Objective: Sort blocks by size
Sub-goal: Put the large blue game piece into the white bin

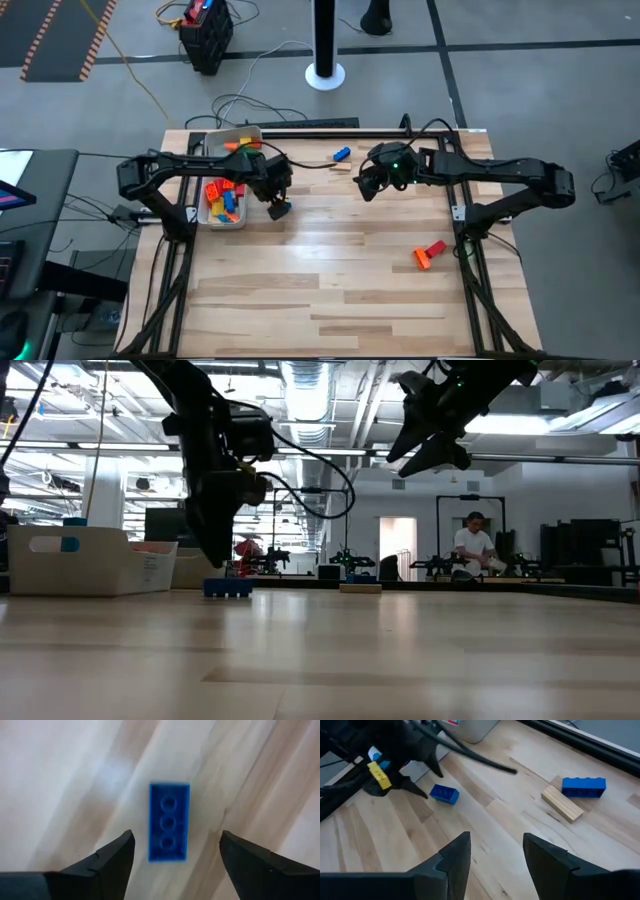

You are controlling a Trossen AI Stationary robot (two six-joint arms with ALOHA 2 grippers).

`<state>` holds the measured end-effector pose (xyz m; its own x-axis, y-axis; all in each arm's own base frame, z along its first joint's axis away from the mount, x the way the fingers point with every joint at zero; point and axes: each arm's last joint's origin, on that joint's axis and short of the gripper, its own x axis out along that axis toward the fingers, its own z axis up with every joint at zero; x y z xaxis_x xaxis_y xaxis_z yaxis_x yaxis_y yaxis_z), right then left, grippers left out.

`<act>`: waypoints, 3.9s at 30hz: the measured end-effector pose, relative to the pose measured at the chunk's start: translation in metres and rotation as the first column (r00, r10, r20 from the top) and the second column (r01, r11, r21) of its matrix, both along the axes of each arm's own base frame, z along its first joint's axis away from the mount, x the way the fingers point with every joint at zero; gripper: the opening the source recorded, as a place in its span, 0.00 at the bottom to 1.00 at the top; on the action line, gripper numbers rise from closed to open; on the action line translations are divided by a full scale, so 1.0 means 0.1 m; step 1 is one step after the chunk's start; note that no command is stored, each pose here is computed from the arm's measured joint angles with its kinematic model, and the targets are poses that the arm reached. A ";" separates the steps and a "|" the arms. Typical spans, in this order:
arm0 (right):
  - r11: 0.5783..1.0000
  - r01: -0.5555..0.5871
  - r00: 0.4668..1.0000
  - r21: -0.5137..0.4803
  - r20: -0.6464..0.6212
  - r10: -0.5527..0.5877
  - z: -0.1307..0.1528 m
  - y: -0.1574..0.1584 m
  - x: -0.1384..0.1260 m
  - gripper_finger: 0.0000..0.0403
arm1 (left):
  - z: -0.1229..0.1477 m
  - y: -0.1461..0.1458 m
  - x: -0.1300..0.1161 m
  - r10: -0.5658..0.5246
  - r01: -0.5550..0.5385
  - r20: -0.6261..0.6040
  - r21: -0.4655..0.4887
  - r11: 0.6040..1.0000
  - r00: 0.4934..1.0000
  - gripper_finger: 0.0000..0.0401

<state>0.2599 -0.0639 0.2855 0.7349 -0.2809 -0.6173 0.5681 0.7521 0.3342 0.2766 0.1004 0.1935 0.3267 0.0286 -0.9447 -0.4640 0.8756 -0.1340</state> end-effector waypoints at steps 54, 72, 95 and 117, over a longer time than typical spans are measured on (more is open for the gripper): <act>0.995 -0.086 0.996 -0.040 -0.035 0.085 0.06 0.14 -0.09 0.51 | 0.54 -0.30 -0.88 0.414 -0.423 0.086 0.206 0.883 0.906 0.30; 0.994 -0.086 0.996 -0.070 0.028 0.088 0.11 0.12 -0.05 0.51 | 0.76 -0.39 -1.27 0.560 -0.544 0.046 0.317 0.777 0.827 0.64; 0.989 0.052 0.991 0.142 -0.133 -0.033 0.02 0.23 -0.29 0.51 | 0.32 0.33 0.33 -0.069 -0.002 0.259 0.264 0.965 0.963 0.63; 0.954 0.158 0.969 0.255 -0.223 -0.101 0.03 0.64 -0.53 0.51 | 0.12 1.32 1.27 -0.016 -0.069 0.330 0.243 0.968 0.944 0.63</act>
<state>0.2073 0.0004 0.2887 0.5524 -0.1676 -0.8165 0.7324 0.5653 0.3795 0.4032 0.2324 0.2053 0.6120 0.2604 -0.7468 -0.4546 0.8885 -0.0627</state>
